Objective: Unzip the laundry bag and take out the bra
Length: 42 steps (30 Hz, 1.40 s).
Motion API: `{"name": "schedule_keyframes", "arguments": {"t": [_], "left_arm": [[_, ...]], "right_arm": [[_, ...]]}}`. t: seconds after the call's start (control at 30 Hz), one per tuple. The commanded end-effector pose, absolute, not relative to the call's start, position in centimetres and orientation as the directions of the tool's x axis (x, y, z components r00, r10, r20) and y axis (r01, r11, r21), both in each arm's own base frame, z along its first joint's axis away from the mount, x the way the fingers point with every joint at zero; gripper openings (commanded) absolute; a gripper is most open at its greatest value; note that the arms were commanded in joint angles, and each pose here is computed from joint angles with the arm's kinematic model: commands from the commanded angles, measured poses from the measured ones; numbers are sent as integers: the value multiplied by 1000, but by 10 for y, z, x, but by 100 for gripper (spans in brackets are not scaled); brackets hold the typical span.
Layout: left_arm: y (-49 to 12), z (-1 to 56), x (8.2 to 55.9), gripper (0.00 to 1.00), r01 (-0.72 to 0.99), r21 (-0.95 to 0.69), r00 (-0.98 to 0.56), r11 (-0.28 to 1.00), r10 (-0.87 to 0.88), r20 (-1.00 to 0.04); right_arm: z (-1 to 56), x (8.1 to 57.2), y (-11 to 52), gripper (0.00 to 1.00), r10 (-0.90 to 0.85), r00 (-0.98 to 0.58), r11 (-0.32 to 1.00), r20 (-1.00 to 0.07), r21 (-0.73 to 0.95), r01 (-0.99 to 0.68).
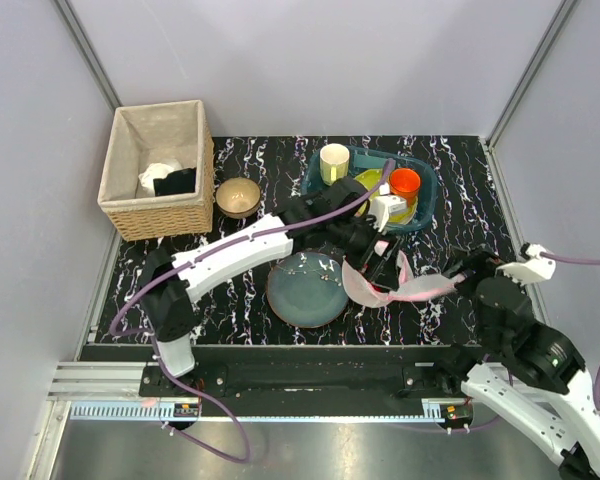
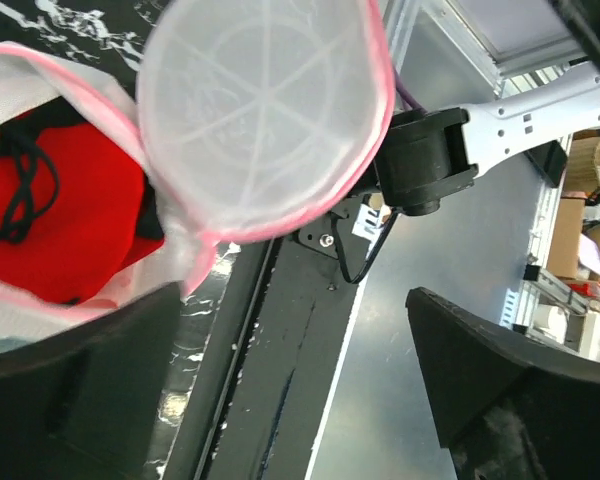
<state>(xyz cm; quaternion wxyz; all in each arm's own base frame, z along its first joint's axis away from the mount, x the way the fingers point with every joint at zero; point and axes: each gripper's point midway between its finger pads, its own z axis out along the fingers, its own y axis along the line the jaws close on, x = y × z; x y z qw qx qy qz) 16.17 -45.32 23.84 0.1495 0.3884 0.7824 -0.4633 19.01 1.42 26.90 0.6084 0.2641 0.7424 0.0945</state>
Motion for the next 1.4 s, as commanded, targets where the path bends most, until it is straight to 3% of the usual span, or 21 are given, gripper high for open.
{"name": "schedule_keyframes", "arguments": {"t": [0.0, 0.13, 0.27, 0.43, 0.6, 0.7, 0.73, 0.77, 0.8, 0.83, 1.0, 1.2, 1.37], "left_arm": [[-424, 286, 177, 99, 857, -460, -516, 234, 415, -750], [-411, 280, 209, 97, 794, -491, -601, 358, 342, -723], [-407, 226, 254, 89, 640, -539, -747, 547, 280, -603], [-416, 175, 262, 89, 564, -548, -813, 618, 300, -499], [-425, 150, 260, 86, 564, -531, -817, 633, 331, -473], [-428, 134, 264, 68, 547, -526, -830, 652, 337, -445], [-430, 128, 266, 53, 539, -525, -835, 658, 337, -435], [-430, 125, 268, 15, 531, -518, -839, 671, 331, -432], [-430, 124, 268, 3, 521, -519, -846, 678, 326, -423], [-430, 122, 268, 0, 515, -520, -850, 682, 324, -416], [-426, 128, 266, 0, 505, -515, -850, 693, 299, -433], [-422, 130, 265, 0, 500, -510, -852, 700, 292, -436], [-422, 128, 267, 0, 496, -508, -854, 704, 290, -433]], "right_arm": [[271, 181, -8, 79, 506, -56, 822, -861, 461, 334], [261, 188, 8, 79, 505, -125, 835, -854, 447, 322], [243, 204, 39, 80, 443, -259, 883, -858, 368, 292], [218, 214, 61, 91, 418, -373, 899, -828, 320, 298], [179, 217, 75, 93, 477, -502, 878, -721, 362, 315], [155, 219, 91, 94, 518, -576, 854, -633, 413, 315], [149, 220, 91, 94, 532, -581, 846, -616, 417, 332], [136, 217, 94, 94, 534, -609, 844, -586, 415, 340], [132, 218, 97, 94, 550, -610, 833, -571, 431, 348], [126, 218, 98, 94, 564, -612, 823, -554, 438, 361], [104, 213, 111, 93, 637, -609, 758, -472, 528, 383], [89, 207, 100, 82, 689, -558, 718, -462, 538, 442], [93, 203, 92, 89, 719, -510, 691, -472, 566, 449]]}}
